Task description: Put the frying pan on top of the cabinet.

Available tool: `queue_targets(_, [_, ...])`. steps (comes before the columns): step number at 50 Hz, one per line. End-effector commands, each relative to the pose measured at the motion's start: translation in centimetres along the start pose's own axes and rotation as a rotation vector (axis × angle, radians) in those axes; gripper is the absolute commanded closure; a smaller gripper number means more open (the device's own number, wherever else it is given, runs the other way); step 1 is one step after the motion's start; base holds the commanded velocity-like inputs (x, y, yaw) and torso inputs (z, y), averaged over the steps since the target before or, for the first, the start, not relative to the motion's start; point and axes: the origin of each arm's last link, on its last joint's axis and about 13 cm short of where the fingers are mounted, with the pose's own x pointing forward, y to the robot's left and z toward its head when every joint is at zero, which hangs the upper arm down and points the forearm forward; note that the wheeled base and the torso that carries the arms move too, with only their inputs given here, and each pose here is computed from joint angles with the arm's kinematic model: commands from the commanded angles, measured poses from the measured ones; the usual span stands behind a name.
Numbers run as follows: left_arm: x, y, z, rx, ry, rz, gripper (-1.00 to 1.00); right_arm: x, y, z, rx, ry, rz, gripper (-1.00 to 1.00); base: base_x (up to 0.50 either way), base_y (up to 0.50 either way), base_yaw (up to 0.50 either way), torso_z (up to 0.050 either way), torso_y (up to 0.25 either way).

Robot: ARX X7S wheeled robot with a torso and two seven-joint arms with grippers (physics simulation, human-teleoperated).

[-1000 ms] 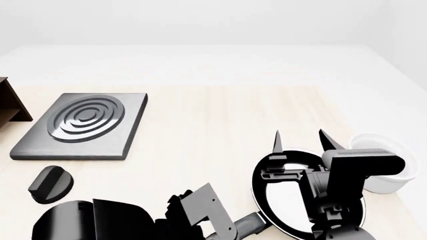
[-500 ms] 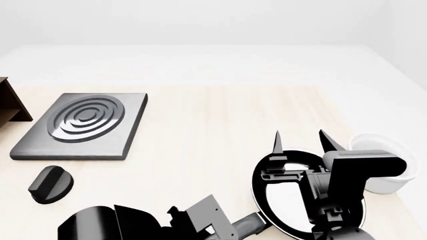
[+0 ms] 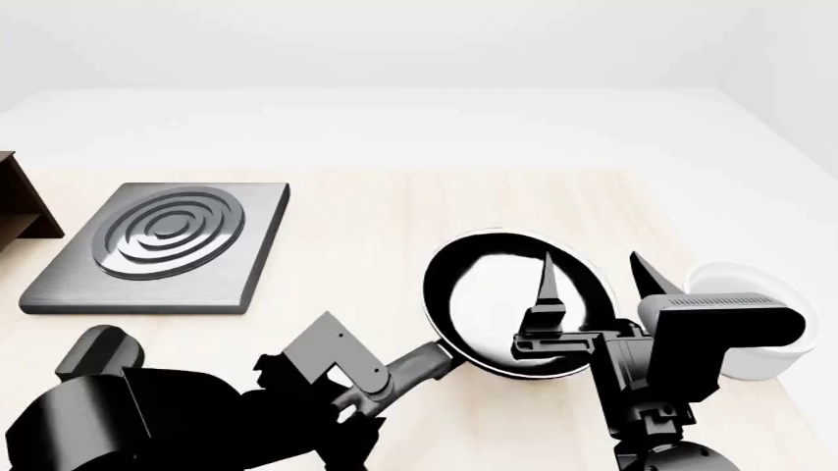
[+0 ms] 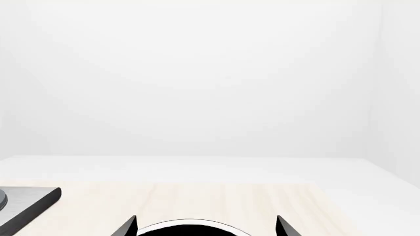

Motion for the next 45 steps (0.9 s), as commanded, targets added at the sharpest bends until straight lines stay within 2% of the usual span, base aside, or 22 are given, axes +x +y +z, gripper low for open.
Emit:
queue_targets(1, [-2.7, 3.9, 1.0, -0.098, -0.126, 0.225, 1.00, 0.0, 0.0, 0.0, 0.001, -0.001, 0.000, -1.00, 0.00, 0.00, 0.00, 0.000, 0.000])
queue_targets(6, [-4.7, 6.4, 3.0, -0.188, -0.244, 0.326, 1.00, 0.0, 0.0, 0.1, 0.002, -0.002, 0.002, -1.00, 0.00, 0.00, 0.00, 0.000, 0.002])
queue_targets(9, [-5.3, 7.2, 4.3, -0.225, -0.311, 0.364, 1.00, 0.1, 0.1, 0.0, 0.003, -0.002, 0.003, -1.00, 0.00, 0.00, 0.00, 0.000, 0.003])
queue_targets(12, [-6.6, 8.3, 6.5, -0.292, -0.389, 0.407, 1.00, 0.1, 0.1, 0.0, 0.003, 0.000, 0.004, -1.00, 0.00, 0.00, 0.00, 0.000, 0.004])
queue_targets(15, [-7.4, 9.6, 8.3, -0.366, -0.421, 0.461, 1.00, 0.1, 0.1, 0.1, 0.001, -0.002, 0.004, -1.00, 0.00, 0.00, 0.00, 0.000, 0.000])
queue_targets(20, [-8.9, 13.2, 11.6, -0.509, -0.422, 0.620, 1.00, 0.2, 0.1, 0.2, 0.001, -0.004, 0.005, -1.00, 0.00, 0.00, 0.00, 0.000, 0.002])
queue_targets(21, [-9.1, 13.7, 12.1, -0.518, -0.422, 0.646, 1.00, 0.2, 0.1, 0.2, 0.000, -0.004, 0.006, -1.00, 0.00, 0.00, 0.00, 0.000, 0.000])
queue_targets(22, [-9.4, 14.7, 12.8, -0.565, -0.410, 0.694, 1.00, 0.2, 0.1, 0.2, 0.001, -0.004, 0.007, -1.00, 0.00, 0.00, 0.00, 0.000, 0.010])
queue_targets(23, [-9.4, 15.2, 13.1, -0.570, -0.407, 0.739, 1.00, 0.2, 0.1, 0.2, 0.001, -0.004, 0.008, -1.00, 0.00, 0.00, 0.00, 0.000, 0.000])
queue_targets(25, [-9.7, 17.5, 14.5, -0.604, -0.405, 0.845, 1.00, 0.3, 0.1, 0.3, -0.002, -0.006, 0.011, -1.00, 0.00, 0.00, 0.00, 0.000, 0.000])
queue_targets(26, [-10.5, 18.2, 16.1, -0.563, -0.463, 0.891, 1.00, 0.3, 0.1, 0.3, 0.000, -0.006, 0.009, -1.00, 0.00, 0.00, 0.00, 0.000, 0.000])
queue_targets(27, [-10.7, 18.7, 16.6, -0.562, -0.467, 0.909, 1.00, 0.3, 0.1, 0.3, -0.001, -0.007, 0.009, -1.00, 0.00, 0.00, 0.00, 0.000, 0.010])
queue_targets(28, [-10.7, 19.2, 15.9, -0.643, -0.431, 0.913, 1.00, 0.2, 0.1, 0.3, -0.001, -0.007, 0.008, -1.00, 0.00, 0.00, 0.00, 0.000, 0.000])
queue_targets(29, [-10.6, 19.4, 15.5, -0.648, -0.407, 0.933, 1.00, 0.2, 0.1, 0.3, -0.002, -0.006, 0.008, -1.00, 0.00, 0.00, 0.00, 0.000, 0.000])
queue_targets(30, [-10.8, 19.4, 15.6, -0.688, -0.429, 0.954, 1.00, 0.3, 0.1, 0.3, -0.001, -0.004, 0.009, -1.00, 0.00, 0.00, 0.00, 0.000, 0.000])
queue_targets(35, [-11.7, 19.6, 15.7, -0.744, -0.428, 1.052, 1.00, 0.2, 0.2, 0.2, -0.001, 0.000, 0.013, -1.00, 0.00, 0.00, 0.00, 0.000, 0.002])
queue_targets(40, [-13.4, 20.6, 14.5, -0.937, -0.415, 1.250, 1.00, 0.2, 0.4, 0.1, -0.001, 0.004, 0.022, -1.00, 0.00, 0.00, 0.00, 0.000, 0.002])
queue_targets(45, [-14.5, 21.5, 12.8, -1.021, -0.376, 1.401, 1.00, 0.1, 0.3, 0.0, 0.002, 0.004, 0.021, -1.00, 0.00, 0.00, 0.00, 0.000, 0.000])
